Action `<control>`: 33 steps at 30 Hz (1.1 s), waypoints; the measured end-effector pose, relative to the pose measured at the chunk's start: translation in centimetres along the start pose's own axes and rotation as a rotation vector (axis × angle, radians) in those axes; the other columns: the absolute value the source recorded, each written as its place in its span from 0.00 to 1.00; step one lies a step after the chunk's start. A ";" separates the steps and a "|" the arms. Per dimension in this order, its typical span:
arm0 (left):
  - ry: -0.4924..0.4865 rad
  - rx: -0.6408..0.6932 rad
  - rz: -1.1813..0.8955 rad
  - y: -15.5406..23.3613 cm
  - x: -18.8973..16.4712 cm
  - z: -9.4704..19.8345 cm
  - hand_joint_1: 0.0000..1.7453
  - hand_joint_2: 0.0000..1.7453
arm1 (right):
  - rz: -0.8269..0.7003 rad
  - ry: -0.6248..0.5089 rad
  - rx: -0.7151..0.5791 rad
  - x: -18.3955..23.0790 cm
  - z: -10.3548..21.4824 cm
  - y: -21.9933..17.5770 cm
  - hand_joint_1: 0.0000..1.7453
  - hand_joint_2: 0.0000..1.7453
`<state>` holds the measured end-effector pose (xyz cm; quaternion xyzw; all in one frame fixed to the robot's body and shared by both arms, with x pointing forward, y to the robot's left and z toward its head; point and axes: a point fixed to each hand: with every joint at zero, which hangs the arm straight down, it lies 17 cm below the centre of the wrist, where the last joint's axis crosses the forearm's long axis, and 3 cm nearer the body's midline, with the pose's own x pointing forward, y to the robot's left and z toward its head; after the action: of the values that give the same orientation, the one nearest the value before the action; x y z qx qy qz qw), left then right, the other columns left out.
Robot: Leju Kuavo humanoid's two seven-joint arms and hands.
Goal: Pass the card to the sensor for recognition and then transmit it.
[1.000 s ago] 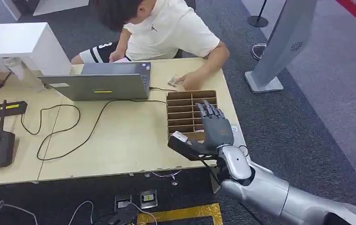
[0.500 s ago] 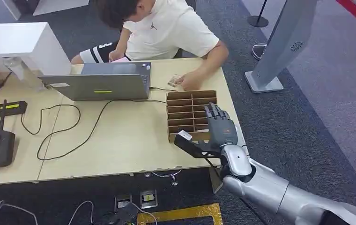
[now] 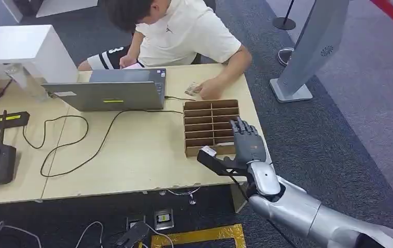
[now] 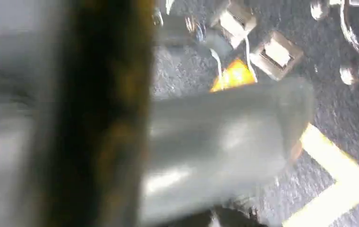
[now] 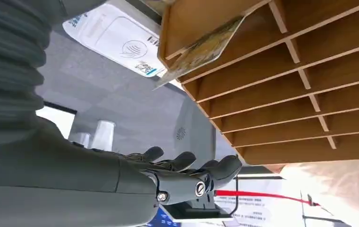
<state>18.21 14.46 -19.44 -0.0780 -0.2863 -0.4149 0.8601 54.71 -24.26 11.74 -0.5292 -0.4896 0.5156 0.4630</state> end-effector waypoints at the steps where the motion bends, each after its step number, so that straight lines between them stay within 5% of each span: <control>1: 0.001 0.001 0.001 0.0 -0.1 0.0 0.00 0.00 | 0.001 0.001 0.000 -0.1 0.0 0.0 0.00 1.00; 15: -0.011 0.000 0.016 -2.5 0.7 -0.5 0.00 0.00 | 0.010 0.008 0.016 -0.6 0.4 1.0 0.00 1.00; 16: -0.010 0.002 0.025 -2.4 0.7 -0.5 0.00 0.00 | 0.010 0.007 0.017 -0.6 0.4 1.0 0.16 1.00; 17: -0.010 0.002 0.028 -2.5 0.8 -0.5 0.00 0.00 | 0.012 0.005 0.019 -0.6 0.4 1.1 0.87 1.00; 18: -0.009 0.001 0.030 -2.5 0.8 -0.5 0.00 0.00 | 0.013 0.002 0.021 -0.5 0.4 1.1 1.00 1.00; 33: 0.041 -0.010 0.119 -2.0 0.1 -0.6 0.00 0.00 | 0.026 -0.028 0.081 0.7 0.4 2.0 1.00 1.00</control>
<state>16.97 12.87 -20.04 -0.0907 -0.2616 -0.3661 0.8884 54.40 -23.72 9.68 -0.5088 -0.4679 0.5485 0.4705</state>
